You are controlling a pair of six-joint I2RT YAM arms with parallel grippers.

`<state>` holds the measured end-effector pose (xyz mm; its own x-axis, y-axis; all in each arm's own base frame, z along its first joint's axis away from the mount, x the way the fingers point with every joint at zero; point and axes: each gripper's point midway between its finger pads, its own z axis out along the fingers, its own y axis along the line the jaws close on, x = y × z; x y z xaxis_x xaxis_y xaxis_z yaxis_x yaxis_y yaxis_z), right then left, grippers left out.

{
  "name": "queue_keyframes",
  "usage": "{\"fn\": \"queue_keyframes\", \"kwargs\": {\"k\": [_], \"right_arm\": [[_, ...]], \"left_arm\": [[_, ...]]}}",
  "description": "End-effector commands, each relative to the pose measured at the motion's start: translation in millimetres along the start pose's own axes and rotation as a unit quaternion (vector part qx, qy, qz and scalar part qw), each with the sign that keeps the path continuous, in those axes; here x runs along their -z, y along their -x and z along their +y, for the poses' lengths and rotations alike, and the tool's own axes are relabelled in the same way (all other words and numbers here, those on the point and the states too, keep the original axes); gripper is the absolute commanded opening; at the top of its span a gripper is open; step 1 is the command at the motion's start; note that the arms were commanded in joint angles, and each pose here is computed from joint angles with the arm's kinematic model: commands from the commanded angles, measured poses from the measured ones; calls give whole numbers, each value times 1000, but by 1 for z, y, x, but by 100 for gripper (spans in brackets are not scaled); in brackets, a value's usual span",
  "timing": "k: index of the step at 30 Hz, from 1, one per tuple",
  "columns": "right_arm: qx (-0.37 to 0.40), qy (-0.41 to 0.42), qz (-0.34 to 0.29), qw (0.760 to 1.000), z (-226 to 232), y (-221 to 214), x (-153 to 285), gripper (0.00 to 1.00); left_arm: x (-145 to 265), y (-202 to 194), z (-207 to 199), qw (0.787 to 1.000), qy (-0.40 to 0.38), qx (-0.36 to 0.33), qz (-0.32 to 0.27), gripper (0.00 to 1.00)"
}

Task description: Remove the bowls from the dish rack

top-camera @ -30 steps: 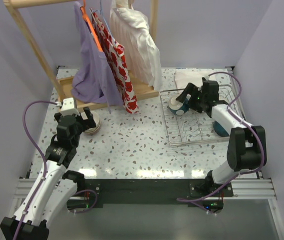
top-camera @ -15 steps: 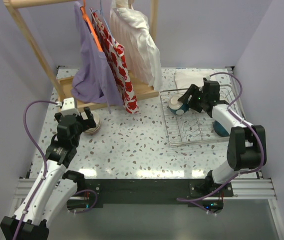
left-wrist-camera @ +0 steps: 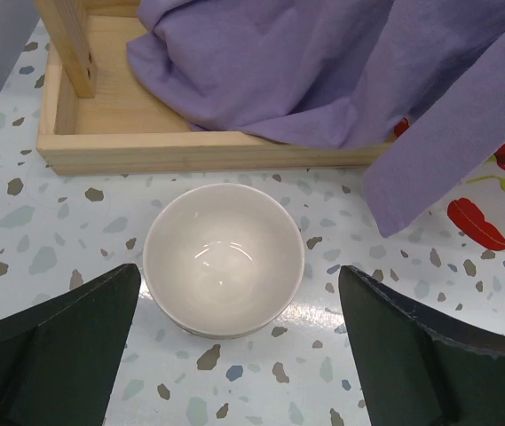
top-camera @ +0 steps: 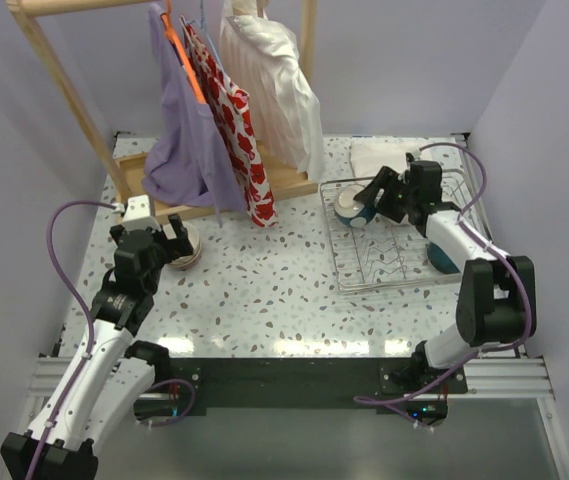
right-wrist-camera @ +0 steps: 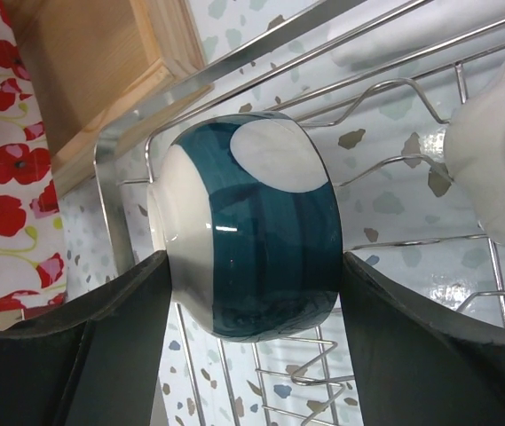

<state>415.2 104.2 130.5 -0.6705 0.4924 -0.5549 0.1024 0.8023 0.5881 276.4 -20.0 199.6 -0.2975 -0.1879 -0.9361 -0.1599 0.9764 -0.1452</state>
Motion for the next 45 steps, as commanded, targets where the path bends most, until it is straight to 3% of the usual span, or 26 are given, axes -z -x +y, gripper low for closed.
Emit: {"fn": "queue_keyframes", "kwargs": {"k": [1,4,9,16,20,33,45], "right_arm": [[46,79,-52,994,47,30,28,6],[77,77,-62,992,52,33,38,1],[158,45,-89,982,59,34,56,0],[279,7,-144,950,75,30,92,0],[332,17,-176,927,86,28,114,0],[489,97,-171,850,139,-28,137,0],[612,147,-168,759,182,-89,136,0]], "left_arm": [[-2,9,-12,999,-27,-2,-19,99],[-2,7,-18,999,-43,0,-14,99],[0,4,-33,997,-79,9,10,99],[9,6,-58,989,-136,26,49,98],[15,5,-64,986,-152,34,64,98],[27,-2,-90,966,-202,101,123,98],[28,-17,-102,950,-205,143,185,98]]}}
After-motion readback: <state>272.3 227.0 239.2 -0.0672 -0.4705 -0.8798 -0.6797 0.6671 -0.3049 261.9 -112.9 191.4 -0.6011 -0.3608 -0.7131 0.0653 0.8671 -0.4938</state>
